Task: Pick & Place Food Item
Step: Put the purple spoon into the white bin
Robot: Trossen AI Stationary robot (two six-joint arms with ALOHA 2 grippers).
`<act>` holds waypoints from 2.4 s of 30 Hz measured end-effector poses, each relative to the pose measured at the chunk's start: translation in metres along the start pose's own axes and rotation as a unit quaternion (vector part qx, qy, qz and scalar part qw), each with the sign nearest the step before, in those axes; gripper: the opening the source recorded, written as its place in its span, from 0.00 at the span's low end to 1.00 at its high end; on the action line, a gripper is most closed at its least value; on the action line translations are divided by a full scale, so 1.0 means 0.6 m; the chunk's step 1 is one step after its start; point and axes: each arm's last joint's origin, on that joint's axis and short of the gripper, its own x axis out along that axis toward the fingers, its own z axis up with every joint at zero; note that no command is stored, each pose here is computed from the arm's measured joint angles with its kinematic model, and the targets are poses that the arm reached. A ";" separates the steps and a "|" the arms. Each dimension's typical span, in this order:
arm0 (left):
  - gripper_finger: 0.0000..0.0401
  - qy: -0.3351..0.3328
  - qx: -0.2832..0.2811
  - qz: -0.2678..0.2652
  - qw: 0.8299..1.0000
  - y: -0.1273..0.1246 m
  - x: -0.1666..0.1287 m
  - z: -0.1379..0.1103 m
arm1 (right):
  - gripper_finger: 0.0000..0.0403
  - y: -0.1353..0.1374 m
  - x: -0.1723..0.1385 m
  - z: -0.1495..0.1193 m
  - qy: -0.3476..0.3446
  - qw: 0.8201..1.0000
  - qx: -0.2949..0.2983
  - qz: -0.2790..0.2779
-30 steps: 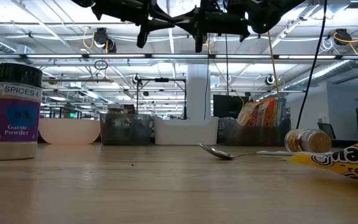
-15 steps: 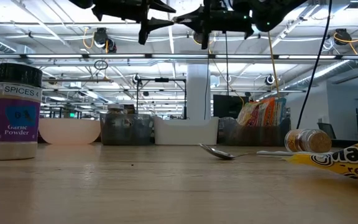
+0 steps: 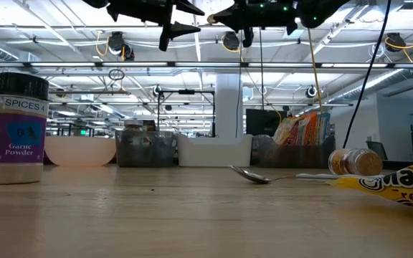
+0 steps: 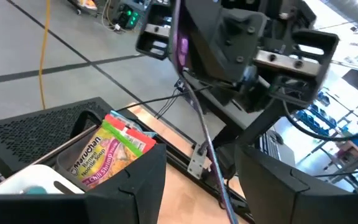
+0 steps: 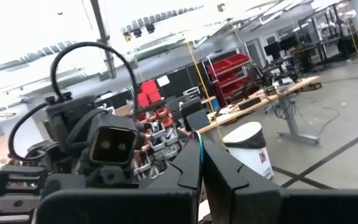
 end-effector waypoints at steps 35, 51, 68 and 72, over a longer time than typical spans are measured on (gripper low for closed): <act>0.03 0.014 0.019 -0.026 0.999 -0.003 0.046 -0.030 | 0.00 0.019 0.003 0.001 -0.028 1.000 -0.011 -0.005; 0.01 0.073 0.032 -0.025 0.997 0.031 0.033 -0.032 | 0.26 -0.026 -0.012 0.018 0.030 0.998 0.040 0.038; 0.01 0.162 0.036 0.026 0.986 0.065 0.029 -0.062 | 0.40 -0.045 -0.040 0.033 0.141 0.976 0.105 0.126; 0.01 0.180 0.074 0.062 0.979 0.056 0.025 -0.044 | 0.40 -0.035 -0.049 0.052 0.123 0.979 0.094 0.133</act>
